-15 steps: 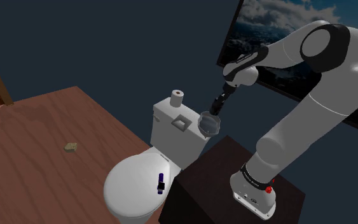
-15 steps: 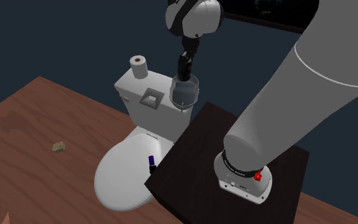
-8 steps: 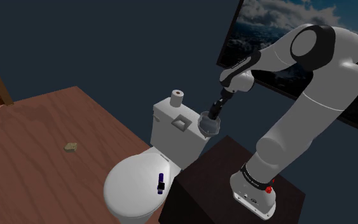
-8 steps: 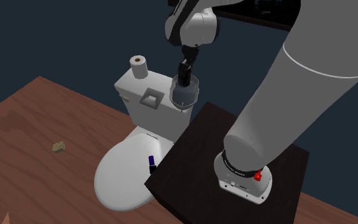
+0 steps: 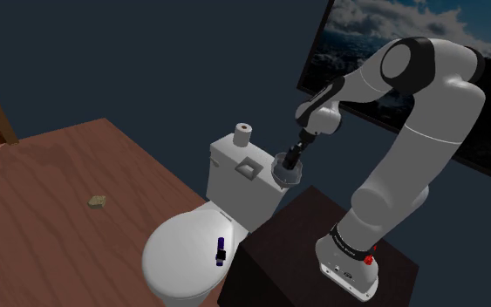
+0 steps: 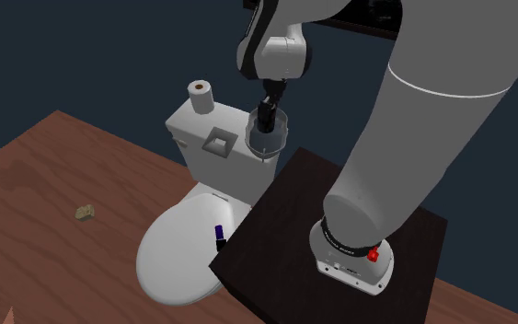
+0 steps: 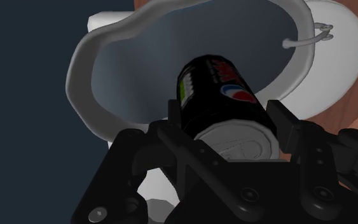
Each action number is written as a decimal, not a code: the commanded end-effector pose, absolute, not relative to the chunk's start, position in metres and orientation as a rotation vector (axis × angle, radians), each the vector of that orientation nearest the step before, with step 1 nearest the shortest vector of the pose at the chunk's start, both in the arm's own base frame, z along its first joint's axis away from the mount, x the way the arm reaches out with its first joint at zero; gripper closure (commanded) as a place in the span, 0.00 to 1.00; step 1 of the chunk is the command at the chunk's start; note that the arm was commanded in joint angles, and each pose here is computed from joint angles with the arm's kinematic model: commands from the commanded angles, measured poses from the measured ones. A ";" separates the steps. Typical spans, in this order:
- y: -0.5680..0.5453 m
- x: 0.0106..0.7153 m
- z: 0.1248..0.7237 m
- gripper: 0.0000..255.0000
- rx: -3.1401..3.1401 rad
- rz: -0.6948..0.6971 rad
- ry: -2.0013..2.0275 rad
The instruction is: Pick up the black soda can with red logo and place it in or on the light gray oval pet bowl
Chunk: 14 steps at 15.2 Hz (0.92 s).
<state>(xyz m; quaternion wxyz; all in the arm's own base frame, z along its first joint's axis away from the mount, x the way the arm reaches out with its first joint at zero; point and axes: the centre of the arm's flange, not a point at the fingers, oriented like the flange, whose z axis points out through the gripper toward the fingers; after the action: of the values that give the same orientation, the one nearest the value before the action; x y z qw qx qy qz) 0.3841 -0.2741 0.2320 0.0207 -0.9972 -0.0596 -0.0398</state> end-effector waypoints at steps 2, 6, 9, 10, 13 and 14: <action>-0.274 0.384 0.229 1.00 -3.093 -0.125 -0.184; -0.274 0.384 0.229 1.00 -3.093 -0.125 -0.184; -0.274 0.384 0.229 0.00 -3.093 -0.125 -0.184; -0.274 0.384 0.229 0.00 -3.093 -0.125 -0.184; -0.274 0.384 0.229 0.00 -3.093 -0.125 -0.184; -0.274 0.383 0.242 0.00 -3.093 -0.125 -0.184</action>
<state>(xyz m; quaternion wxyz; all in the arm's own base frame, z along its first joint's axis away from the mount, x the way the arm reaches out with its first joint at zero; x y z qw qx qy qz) 0.3837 -0.2740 0.2353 0.0204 -0.9972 -0.0592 -0.0406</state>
